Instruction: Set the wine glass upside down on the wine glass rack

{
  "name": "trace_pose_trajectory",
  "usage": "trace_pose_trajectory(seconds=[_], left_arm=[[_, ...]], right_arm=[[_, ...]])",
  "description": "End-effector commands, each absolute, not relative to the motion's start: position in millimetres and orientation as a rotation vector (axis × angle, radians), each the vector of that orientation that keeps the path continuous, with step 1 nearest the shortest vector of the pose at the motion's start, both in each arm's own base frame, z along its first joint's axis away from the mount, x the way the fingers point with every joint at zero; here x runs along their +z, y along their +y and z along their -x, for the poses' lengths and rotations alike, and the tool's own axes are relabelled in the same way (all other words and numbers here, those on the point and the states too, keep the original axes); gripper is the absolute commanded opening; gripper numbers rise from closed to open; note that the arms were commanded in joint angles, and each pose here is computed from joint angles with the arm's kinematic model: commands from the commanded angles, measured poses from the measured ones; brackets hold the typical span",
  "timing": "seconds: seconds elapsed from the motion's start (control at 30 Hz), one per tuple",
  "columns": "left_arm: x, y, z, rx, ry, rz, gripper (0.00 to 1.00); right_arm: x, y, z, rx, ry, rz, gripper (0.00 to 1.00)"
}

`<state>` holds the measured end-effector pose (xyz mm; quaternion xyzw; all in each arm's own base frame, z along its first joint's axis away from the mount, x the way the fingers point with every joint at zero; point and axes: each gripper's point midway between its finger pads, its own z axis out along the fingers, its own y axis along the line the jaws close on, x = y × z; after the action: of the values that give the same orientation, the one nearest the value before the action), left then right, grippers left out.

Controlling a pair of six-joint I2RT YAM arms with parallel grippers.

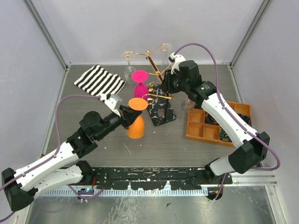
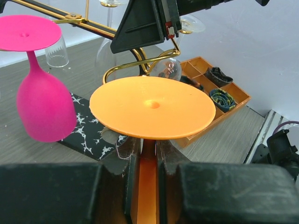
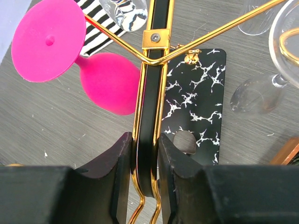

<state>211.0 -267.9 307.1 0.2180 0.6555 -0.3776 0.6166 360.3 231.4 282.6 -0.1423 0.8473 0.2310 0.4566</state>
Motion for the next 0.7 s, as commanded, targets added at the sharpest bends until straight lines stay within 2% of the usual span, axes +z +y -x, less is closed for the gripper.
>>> trace_pose_trajectory(seconds=[0.0,0.17,0.47,0.67], left_arm=[[317,-271,-216,-0.835,1.447,-0.482,0.0],[311,-282,-211,-0.852,1.45,-0.502,0.0],[301,-285,-217,-0.851,1.407,-0.447,0.0],[298,-283,-221,-0.841,1.393,-0.417,0.0]], right_arm=[[317,238,-367,0.665,1.955,0.258,0.11],[318,237,-368,0.702,1.942,0.151,0.01],[321,243,-373,0.789,1.918,0.02,0.01],[325,239,-387,0.745,1.887,-0.031,0.01]])
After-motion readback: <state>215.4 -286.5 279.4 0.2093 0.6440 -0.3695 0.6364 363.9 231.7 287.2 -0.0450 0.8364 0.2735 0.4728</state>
